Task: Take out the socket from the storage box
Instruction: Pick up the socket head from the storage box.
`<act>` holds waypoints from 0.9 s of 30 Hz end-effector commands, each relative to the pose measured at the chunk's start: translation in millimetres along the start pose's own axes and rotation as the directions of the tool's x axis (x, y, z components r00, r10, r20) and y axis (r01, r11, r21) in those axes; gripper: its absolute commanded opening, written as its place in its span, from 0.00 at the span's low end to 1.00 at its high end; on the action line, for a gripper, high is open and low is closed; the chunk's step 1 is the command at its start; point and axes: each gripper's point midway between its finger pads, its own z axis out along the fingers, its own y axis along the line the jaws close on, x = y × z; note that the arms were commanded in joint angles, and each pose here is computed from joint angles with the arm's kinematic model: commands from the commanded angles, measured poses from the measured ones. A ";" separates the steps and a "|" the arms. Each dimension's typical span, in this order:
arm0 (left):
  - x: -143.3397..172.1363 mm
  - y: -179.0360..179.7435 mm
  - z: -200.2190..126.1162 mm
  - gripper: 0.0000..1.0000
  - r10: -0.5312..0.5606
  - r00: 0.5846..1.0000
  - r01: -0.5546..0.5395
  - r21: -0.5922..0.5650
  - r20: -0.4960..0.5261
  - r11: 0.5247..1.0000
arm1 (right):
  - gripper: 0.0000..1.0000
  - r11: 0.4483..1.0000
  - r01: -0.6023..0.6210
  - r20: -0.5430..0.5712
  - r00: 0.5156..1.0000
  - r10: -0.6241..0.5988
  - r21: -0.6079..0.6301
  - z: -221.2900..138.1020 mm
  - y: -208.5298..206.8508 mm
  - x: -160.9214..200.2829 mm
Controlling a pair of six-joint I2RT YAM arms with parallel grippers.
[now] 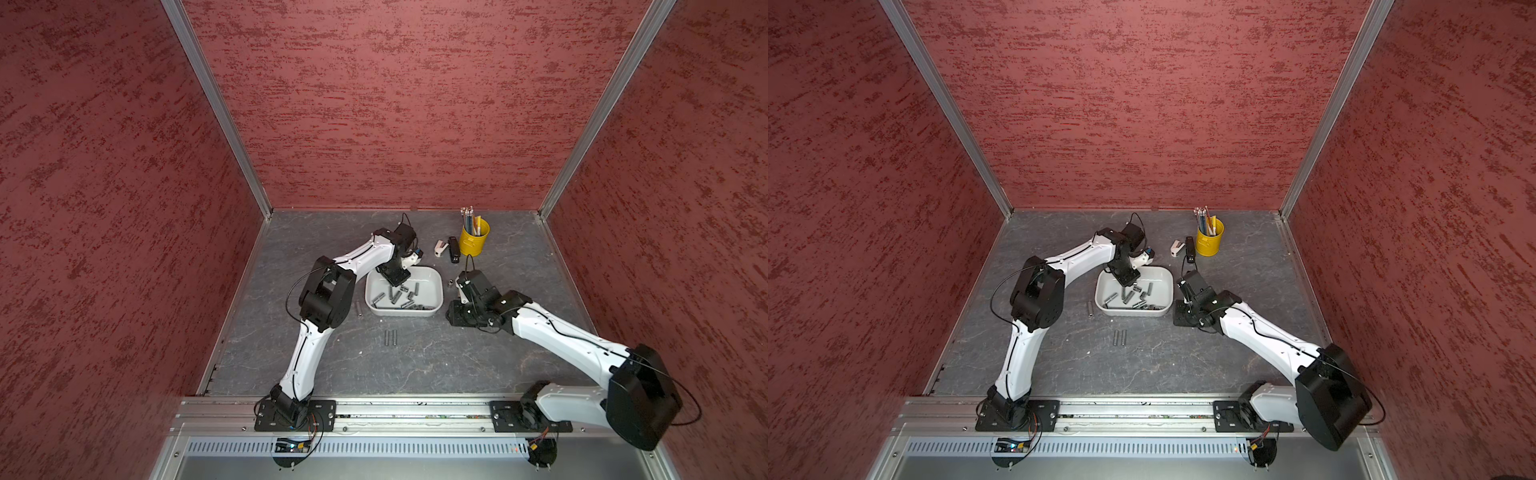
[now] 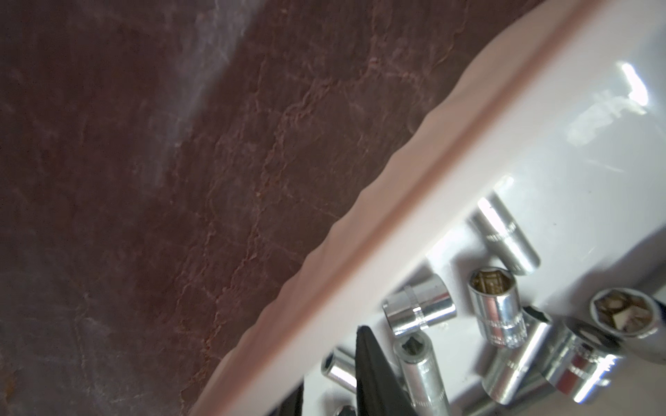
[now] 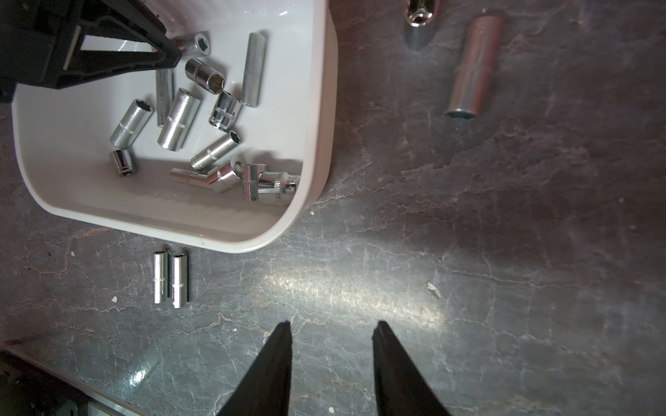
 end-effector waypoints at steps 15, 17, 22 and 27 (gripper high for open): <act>3.1 -3.3 18.3 0.11 -0.085 0.996 0.086 0.034 -0.016 0.996 | 0.40 1.000 -0.008 0.007 1.000 0.008 -0.006 -0.2 -0.6 -1.9; -4.0 -2.6 3.6 0.07 -0.115 0.993 0.114 0.026 0.023 0.993 | 0.40 1.000 -0.008 0.006 1.000 0.008 -0.004 0.3 -1.1 -1.3; -18.6 -1.4 -43.7 0.00 -0.191 0.971 0.190 0.019 0.145 0.982 | 0.40 1.000 0.010 0.009 1.000 -0.010 -0.004 -1.9 -0.2 -2.7; -15.9 2.2 -103.4 0.00 -0.341 0.897 0.338 0.062 0.280 0.939 | 0.40 0.999 0.043 0.030 0.999 -0.044 0.032 -9.1 -3.8 -9.4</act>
